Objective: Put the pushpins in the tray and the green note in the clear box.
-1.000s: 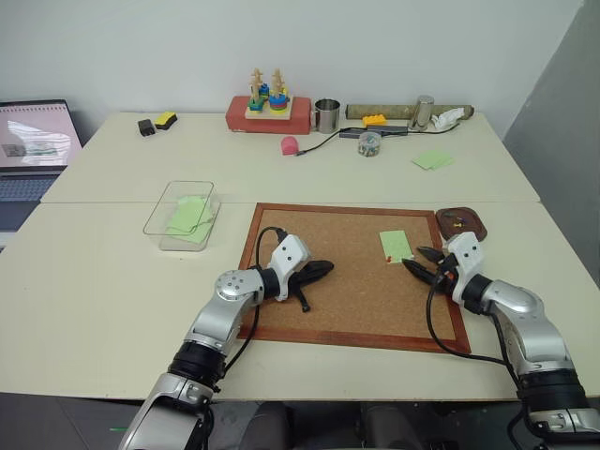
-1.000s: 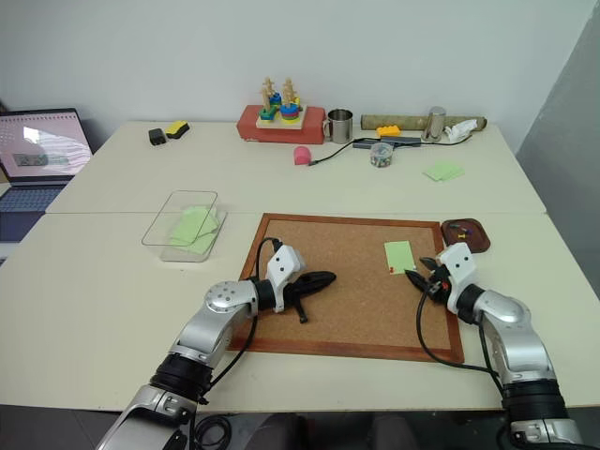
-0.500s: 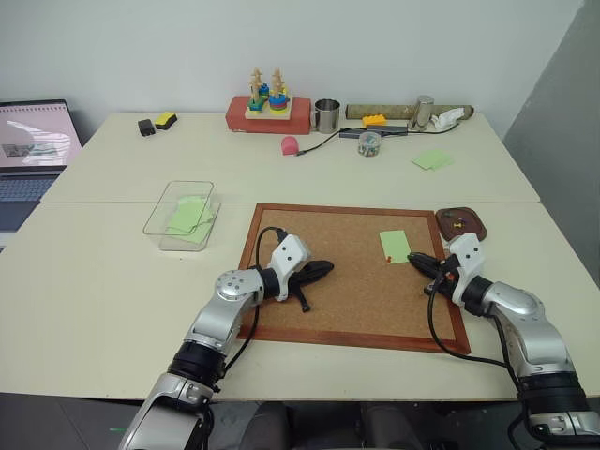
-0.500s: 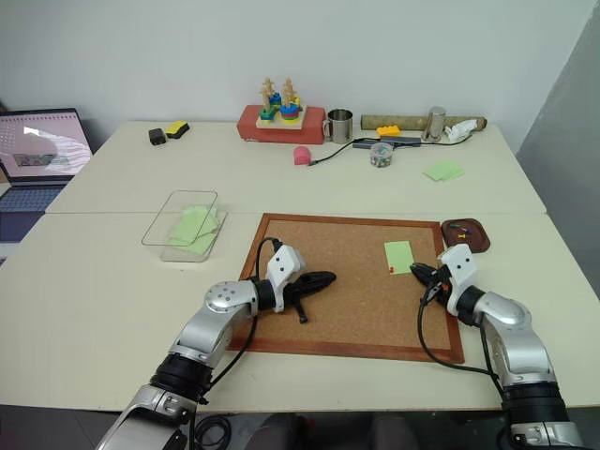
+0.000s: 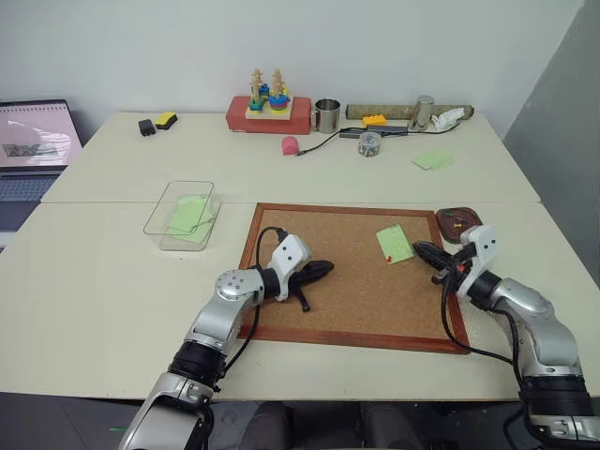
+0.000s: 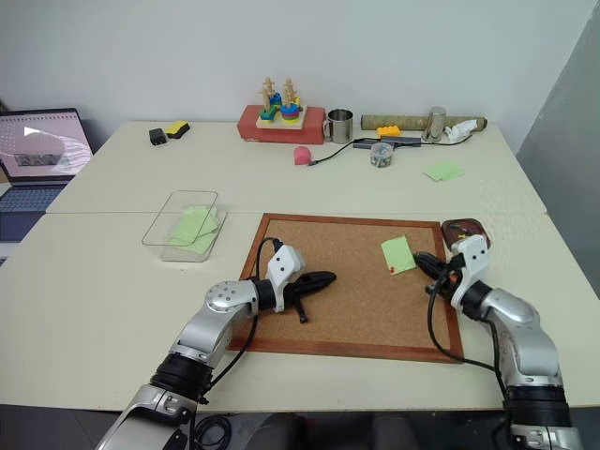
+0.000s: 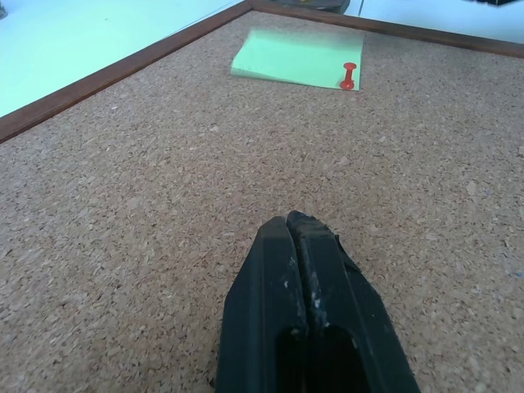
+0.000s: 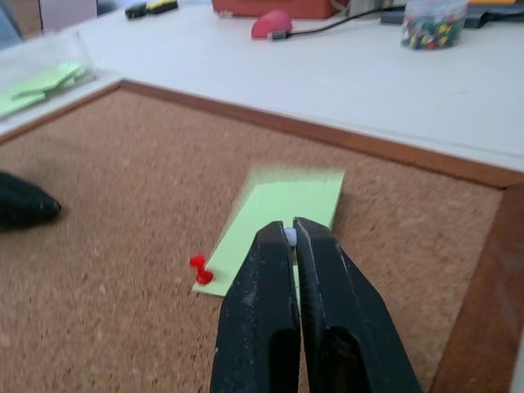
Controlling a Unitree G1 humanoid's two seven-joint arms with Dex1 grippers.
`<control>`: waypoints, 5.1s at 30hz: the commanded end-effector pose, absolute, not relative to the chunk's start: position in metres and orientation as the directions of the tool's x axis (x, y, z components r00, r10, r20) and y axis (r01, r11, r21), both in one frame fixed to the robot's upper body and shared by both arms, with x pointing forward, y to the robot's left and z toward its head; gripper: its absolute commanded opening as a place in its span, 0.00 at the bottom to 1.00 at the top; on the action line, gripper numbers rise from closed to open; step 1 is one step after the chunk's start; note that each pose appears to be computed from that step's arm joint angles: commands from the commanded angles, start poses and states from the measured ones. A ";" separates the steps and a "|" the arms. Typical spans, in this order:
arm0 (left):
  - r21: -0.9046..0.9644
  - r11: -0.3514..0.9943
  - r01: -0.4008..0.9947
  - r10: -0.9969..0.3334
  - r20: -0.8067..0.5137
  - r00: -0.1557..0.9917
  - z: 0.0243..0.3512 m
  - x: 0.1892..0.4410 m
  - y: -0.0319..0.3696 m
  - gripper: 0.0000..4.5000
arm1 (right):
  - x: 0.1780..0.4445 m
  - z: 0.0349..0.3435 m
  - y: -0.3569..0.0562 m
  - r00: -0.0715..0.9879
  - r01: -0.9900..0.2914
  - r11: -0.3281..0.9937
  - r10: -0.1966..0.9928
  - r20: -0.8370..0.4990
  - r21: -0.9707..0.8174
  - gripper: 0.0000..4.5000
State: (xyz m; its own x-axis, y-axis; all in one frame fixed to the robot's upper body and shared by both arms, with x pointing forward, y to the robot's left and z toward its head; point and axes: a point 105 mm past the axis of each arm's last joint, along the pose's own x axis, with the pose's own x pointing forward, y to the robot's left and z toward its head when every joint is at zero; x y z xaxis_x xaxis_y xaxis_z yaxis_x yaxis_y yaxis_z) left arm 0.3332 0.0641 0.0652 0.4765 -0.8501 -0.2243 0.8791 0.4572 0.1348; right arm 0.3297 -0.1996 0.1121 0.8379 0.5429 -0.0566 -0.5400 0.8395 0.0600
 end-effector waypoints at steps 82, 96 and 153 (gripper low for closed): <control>0.088 0.456 0.886 -0.814 -0.361 0.455 0.017 0.326 0.065 0.00 | 0.341 0.094 -0.155 0.756 -0.654 0.737 0.632 -0.169 -0.171 1.00; 0.090 0.450 0.889 -0.815 -0.365 0.449 0.017 0.324 0.066 0.00 | 0.337 0.086 -0.163 0.761 -0.646 0.756 0.630 -0.153 -0.099 0.44; -0.651 0.104 0.752 -0.835 0.354 0.421 0.191 0.323 0.028 0.60 | 0.289 0.199 -0.086 0.462 -0.463 0.220 0.887 -0.022 -0.859 0.00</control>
State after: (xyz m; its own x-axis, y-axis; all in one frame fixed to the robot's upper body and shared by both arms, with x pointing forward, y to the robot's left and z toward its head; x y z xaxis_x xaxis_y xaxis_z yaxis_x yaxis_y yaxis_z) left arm 0.3270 0.0336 0.1805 0.4591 -0.8301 0.3164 0.7245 0.1438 -0.6741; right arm 0.2961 -0.0936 0.1852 0.4892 0.8699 -0.0634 -0.5143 0.2290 -0.8265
